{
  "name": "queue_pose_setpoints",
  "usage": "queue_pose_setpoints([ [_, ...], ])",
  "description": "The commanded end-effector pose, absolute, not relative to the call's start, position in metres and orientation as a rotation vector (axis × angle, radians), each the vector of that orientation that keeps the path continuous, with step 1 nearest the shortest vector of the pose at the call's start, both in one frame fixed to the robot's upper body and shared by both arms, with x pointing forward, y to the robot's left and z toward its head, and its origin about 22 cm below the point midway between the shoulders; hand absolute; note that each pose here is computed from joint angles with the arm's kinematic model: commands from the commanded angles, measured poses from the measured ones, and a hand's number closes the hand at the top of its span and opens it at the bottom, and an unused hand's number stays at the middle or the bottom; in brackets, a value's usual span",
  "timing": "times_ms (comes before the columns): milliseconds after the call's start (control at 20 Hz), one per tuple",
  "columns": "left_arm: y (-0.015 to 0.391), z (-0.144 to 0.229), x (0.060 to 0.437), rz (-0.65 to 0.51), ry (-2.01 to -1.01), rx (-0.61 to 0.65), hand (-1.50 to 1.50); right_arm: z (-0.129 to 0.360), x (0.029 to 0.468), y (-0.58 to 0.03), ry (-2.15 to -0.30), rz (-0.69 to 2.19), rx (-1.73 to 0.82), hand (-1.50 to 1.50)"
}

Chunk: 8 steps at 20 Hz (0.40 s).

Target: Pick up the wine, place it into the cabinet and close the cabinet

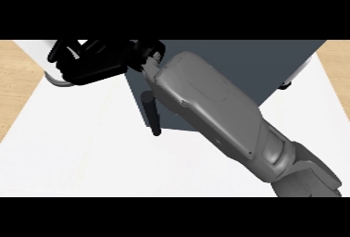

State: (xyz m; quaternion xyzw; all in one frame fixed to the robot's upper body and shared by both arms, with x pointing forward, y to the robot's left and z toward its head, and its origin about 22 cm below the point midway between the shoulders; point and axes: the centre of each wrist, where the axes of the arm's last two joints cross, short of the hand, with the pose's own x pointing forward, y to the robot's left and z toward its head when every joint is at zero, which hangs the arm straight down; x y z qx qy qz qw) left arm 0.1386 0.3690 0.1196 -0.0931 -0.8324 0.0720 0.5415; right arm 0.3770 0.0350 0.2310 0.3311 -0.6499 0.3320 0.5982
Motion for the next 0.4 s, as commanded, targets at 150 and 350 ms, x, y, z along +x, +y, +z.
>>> queue_pose_setpoints([
  [150, 0.358, 0.126, 0.143, 0.168, -1.975, -0.293, -1.5, 0.21, 0.432, -0.054, -1.557, 0.471, 0.547, 1.5],
  [350, 0.347, 0.122, 0.144, 0.17, -1.937, -0.345, -1.5, 0.206, 0.43, -0.05, -1.565, 0.489, 0.574, 1.5],
])
